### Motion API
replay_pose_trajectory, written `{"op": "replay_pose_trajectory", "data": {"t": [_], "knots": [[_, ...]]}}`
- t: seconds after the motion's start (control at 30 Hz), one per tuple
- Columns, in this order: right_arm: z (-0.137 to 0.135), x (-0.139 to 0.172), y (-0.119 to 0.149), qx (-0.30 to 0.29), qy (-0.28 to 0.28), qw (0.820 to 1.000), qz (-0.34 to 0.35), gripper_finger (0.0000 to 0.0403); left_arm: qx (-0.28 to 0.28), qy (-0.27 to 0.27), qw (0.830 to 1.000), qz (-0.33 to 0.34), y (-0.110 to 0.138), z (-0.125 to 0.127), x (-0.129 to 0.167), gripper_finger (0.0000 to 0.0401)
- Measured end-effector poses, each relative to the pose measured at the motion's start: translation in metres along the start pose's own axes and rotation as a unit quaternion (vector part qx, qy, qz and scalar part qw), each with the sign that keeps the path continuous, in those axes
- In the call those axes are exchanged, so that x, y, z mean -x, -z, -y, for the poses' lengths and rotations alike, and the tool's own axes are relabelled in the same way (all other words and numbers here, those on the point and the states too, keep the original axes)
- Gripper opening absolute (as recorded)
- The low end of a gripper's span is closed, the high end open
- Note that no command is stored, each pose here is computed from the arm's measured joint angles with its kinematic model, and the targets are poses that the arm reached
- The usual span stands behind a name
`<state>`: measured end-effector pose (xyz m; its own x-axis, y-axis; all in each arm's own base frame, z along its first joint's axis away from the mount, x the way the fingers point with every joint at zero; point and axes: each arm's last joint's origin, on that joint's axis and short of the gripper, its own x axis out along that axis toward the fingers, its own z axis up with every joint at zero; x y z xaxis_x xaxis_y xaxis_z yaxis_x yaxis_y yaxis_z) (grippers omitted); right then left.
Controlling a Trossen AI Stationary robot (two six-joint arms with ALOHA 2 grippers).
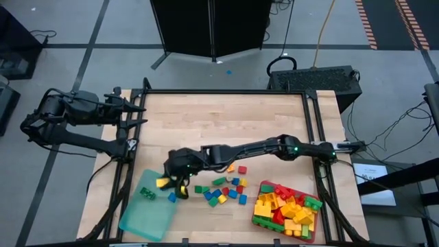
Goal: Sort blocks by size
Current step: Put the yellow block into the blue bin, then put the green block into the blue bin
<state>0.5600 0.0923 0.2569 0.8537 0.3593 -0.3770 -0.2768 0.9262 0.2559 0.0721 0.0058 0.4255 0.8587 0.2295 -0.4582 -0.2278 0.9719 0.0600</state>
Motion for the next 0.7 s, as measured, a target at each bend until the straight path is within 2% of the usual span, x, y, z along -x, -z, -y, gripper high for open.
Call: {"op": "replay_pose_trajectory", "data": {"t": [0.3, 0.43, 0.5, 0.6, 0.7], "knots": [[0.014, -0.04, 0.045, -0.092, -0.071, 0.993, -0.019, 0.0115, -0.006, -0.002, 1.0, 0.0, 0.0, 0.0, 0.0, 0.0187], [0.016, -0.044, 0.052, -0.092, -0.065, 0.993, -0.028, 0.0117, -0.009, -0.003, 1.0, 0.0, 0.0, 0.0, 0.0, 0.0187], [0.016, -0.044, 0.051, -0.086, -0.064, 0.994, -0.024, 0.0159, -0.009, -0.003, 1.0, 0.0, 0.0, 0.0, 0.0, 0.0187], [0.017, -0.044, 0.051, -0.093, -0.053, 0.994, -0.025, 0.0247, -0.009, -0.002, 1.0, 0.0, 0.0, 0.0, 0.0, 0.0187], [0.019, -0.043, 0.051, -0.105, -0.044, 0.993, -0.025, 0.03, -0.009, -0.002, 1.0, 0.0, 0.0, 0.0, 0.0, 0.0187]]}}
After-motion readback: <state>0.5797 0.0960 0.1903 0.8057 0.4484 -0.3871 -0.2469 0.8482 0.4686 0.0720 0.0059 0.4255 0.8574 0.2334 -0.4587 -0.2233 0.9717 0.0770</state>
